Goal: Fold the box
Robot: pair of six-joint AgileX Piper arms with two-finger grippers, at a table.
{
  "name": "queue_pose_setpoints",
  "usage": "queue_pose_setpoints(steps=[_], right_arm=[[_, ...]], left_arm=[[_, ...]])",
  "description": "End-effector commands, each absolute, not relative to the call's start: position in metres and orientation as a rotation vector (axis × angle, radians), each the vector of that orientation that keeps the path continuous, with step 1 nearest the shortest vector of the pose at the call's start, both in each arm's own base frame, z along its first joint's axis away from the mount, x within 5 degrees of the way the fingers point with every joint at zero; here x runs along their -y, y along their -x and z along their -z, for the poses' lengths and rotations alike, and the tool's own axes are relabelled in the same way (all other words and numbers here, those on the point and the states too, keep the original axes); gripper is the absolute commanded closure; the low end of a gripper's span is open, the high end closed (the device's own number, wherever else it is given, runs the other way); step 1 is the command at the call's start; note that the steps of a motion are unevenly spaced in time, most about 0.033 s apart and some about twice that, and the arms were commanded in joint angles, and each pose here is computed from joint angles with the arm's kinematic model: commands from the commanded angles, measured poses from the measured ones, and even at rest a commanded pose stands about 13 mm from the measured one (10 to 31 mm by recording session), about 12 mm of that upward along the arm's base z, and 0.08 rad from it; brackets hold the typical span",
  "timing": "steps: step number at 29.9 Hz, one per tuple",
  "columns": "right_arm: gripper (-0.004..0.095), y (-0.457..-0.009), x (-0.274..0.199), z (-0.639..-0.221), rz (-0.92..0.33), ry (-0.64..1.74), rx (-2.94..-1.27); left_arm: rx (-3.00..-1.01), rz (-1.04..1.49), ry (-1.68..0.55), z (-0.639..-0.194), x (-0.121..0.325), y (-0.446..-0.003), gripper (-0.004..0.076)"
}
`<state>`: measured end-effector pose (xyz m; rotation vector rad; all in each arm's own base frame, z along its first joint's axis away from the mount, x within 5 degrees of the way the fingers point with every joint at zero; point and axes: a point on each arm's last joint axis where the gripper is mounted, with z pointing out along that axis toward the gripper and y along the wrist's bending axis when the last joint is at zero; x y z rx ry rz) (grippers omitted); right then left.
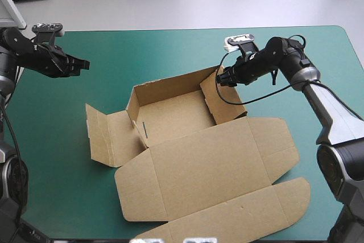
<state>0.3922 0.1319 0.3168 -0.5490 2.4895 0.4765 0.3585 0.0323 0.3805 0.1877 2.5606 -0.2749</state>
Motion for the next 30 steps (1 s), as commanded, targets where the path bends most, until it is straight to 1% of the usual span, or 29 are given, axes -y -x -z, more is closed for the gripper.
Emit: queue_pose_setpoints(steps=[1, 5, 7, 10, 13, 15, 19, 25, 30], right_arm=[[0.0364, -0.379, -0.128, -0.378, -0.473, 0.535, -2.287], [0.0364, -0.37, -0.126, -0.403, -0.459, 0.566, -2.254], [0.0368, -0.366, -0.124, -0.411, -0.447, 0.576, -2.284], [0.0368, -0.358, -0.117, -0.416, -0.375, 0.582, -2.382], [0.0368, -0.354, -0.111, -0.417, -0.302, 0.567, -2.448], [0.0368, -0.354, -0.111, -0.418, -0.306, 0.556, -2.45], [0.0368, -0.35, -0.121, -0.417, -0.299, 0.554, -2.458], [0.0368, -0.343, -0.145, -0.413, -0.157, 0.634, -2.454], [0.0368, -0.342, -0.155, -0.405, -0.128, 0.653, -2.475]], left_arm=[[-2.454, 0.289, -0.186, -0.407, -0.028, -0.349, 0.0732], [-2.454, 0.289, -0.186, -0.407, -0.028, -0.349, 0.0732], [-2.454, 0.289, -0.186, -0.407, -0.028, -0.349, 0.0732], [-2.455, 0.289, -0.186, -0.407, -0.028, -0.349, 0.0732], [-2.455, 0.289, -0.186, -0.407, -0.028, -0.349, 0.0732], [-2.455, 0.289, -0.186, -0.407, -0.028, -0.349, 0.0732], [-2.461, 0.292, -0.188, -0.407, -0.028, -0.349, 0.0732], [-2.464, 0.293, -0.191, -0.406, -0.028, -0.348, 0.0732], [-2.473, 0.301, -0.195, -0.406, -0.027, -0.348, 0.0732]])
